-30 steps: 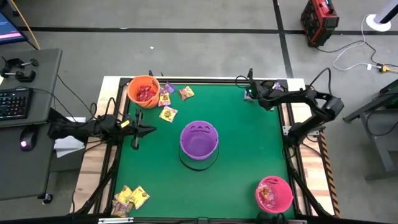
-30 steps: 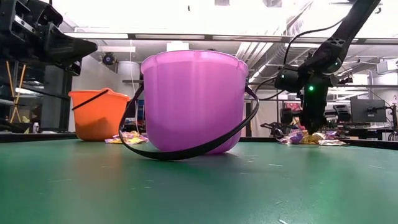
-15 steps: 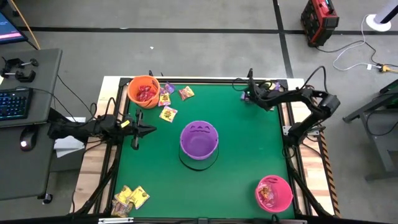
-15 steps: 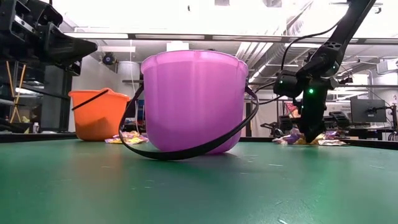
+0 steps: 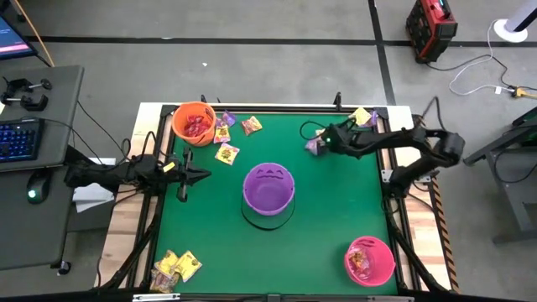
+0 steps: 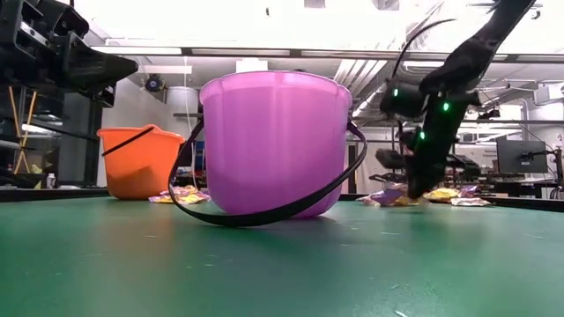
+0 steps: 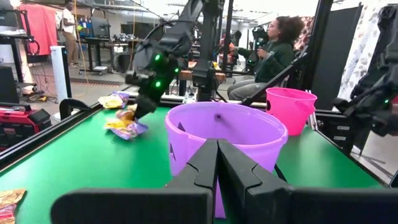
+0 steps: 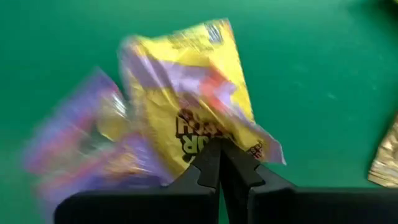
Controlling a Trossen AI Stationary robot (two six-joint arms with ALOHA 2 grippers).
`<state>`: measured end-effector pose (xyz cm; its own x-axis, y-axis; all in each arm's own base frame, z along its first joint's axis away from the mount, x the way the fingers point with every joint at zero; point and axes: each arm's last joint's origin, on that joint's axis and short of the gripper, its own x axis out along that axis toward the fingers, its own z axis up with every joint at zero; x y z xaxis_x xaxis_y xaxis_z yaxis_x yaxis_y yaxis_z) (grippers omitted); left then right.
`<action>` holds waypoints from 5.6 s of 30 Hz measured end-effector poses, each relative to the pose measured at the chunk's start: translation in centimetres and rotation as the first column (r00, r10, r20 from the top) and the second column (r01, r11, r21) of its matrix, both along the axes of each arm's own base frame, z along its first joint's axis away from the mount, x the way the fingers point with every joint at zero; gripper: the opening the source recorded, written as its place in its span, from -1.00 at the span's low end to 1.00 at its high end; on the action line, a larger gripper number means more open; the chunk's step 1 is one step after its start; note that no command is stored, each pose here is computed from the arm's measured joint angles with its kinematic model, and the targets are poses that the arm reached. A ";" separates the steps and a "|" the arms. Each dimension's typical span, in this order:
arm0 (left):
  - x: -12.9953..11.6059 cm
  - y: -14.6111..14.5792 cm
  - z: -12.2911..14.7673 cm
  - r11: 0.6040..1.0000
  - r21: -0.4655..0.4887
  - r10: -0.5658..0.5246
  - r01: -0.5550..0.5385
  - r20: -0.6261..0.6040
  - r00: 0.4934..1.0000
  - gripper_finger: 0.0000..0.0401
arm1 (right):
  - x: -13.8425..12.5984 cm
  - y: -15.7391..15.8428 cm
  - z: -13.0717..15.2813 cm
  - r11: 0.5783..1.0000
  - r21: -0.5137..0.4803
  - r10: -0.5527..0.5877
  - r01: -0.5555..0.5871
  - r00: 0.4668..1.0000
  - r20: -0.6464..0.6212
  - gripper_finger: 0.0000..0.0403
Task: Sort candy by brand, put in halloween buckets
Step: Put the yellow candy into the pink bucket
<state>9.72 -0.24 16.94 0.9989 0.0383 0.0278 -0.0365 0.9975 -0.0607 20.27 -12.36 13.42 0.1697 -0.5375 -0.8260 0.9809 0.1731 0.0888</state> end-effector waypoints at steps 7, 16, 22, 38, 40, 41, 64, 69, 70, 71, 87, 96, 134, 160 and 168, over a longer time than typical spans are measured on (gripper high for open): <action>0.0 0.0 0.0 1.000 0.000 0.000 0.000 0.000 1.000 -1.00 | 0.0 0.4 2.2 0.995 -0.080 0.058 -0.053 0.996 0.060 -1.00; 0.0 0.0 0.0 1.000 0.000 0.000 0.000 0.000 1.000 -1.00 | -0.4 -0.3 2.2 0.982 -0.097 0.162 -0.164 0.986 -0.024 -0.55; 0.0 0.0 0.0 1.000 0.000 0.000 0.000 0.000 1.000 -1.00 | -1.0 -1.3 2.2 0.976 -0.095 0.189 -0.194 0.980 -0.062 0.01; 0.0 0.0 0.0 1.000 0.000 0.000 0.000 0.000 1.000 -1.00 | -2.1 -3.8 0.5 0.965 0.028 0.263 -0.262 0.964 -0.040 0.21; 0.0 0.0 0.0 1.000 0.000 0.000 0.000 0.000 1.000 -1.00 | -2.1 -3.9 0.4 0.966 0.032 0.256 -0.255 0.966 -0.037 0.08; 0.0 0.0 0.0 1.000 0.000 0.000 0.000 0.000 1.000 -1.00 | -2.0 -3.9 0.4 0.966 0.032 0.256 -0.255 0.966 -0.038 -0.03; 0.0 0.0 0.0 1.000 0.000 0.000 0.000 0.000 1.000 -1.00 | -2.3 2.4 8.3 0.907 -0.125 0.417 -0.403 0.902 0.116 -0.99; 0.0 0.0 0.0 1.000 0.000 0.000 0.000 0.000 1.000 -1.00 | -2.2 6.1 10.0 0.774 -0.096 0.620 -0.626 0.718 0.315 -0.99; 0.0 0.0 0.0 1.000 0.000 0.000 0.000 0.000 1.000 -1.00 | -2.1 7.1 10.3 0.736 -0.087 0.652 -0.672 0.668 0.358 -1.00; 0.0 0.0 0.0 1.000 0.000 0.000 0.000 0.000 1.000 -1.00 | -2.0 8.1 10.6 0.696 -0.075 0.677 -0.714 0.618 0.400 -1.00; 0.0 0.0 0.0 1.000 0.000 0.000 0.000 0.000 1.000 -1.00 | -4.5 22.3 12.0 0.377 0.533 0.279 -0.757 0.642 0.714 -1.00; 0.0 0.0 0.0 1.000 0.000 0.000 0.000 0.000 1.000 -1.00 | -5.7 26.2 12.2 0.309 0.704 0.103 -0.639 0.759 0.643 -1.00; 0.0 0.0 0.0 1.000 0.000 0.000 0.000 0.000 1.000 -1.00 | -4.8 33.1 18.4 0.725 0.662 0.421 -0.192 0.884 -0.205 -0.57; 0.0 0.0 0.0 1.000 0.000 0.000 0.000 0.000 1.000 -1.00 | 2.1 7.7 9.6 0.996 -0.087 -0.059 0.022 0.890 -0.452 -0.21; 0.0 0.0 0.0 1.000 0.000 0.000 0.000 0.000 1.000 -1.00 | 2.2 -1.2 5.5 0.995 -0.023 -0.102 0.099 0.987 -0.123 -0.21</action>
